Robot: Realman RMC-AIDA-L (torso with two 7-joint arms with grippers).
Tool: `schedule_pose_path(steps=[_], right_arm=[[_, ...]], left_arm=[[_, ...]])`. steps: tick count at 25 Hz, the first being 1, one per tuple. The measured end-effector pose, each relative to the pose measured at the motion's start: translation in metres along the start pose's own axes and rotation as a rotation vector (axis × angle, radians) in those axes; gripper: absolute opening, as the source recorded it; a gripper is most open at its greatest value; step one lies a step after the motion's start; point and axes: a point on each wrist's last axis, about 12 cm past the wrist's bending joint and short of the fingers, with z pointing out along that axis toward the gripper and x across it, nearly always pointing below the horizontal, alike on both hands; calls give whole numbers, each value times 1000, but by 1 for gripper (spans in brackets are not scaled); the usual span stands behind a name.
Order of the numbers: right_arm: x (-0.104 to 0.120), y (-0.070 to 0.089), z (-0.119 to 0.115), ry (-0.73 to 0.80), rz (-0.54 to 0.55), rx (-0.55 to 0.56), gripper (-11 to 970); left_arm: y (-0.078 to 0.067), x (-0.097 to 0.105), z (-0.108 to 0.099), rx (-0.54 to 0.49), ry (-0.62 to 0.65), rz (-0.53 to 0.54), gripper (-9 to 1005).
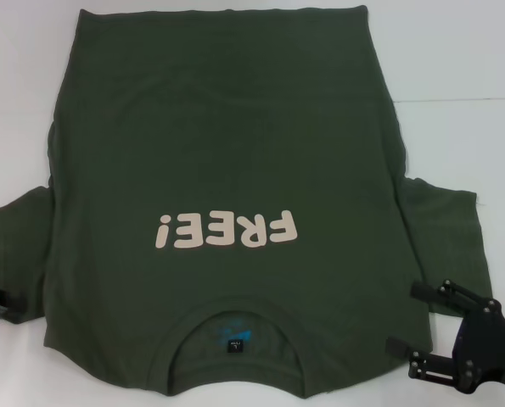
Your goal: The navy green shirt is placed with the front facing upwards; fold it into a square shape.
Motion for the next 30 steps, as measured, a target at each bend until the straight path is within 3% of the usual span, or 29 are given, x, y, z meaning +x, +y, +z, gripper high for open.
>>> schedule_pose_path(steps=[6,14,30], right_arm=[[0,0,0,0,-1,-1,928],[-1,0,1,-1,-2,-2,928],[-1,-1,2,-4,-4,-5,928]], left_arm=[[0,0,1,-1,2,4,150],[-2,0,2,-3,11,36,2],[0,-4,-5,-12,-17,30,2]])
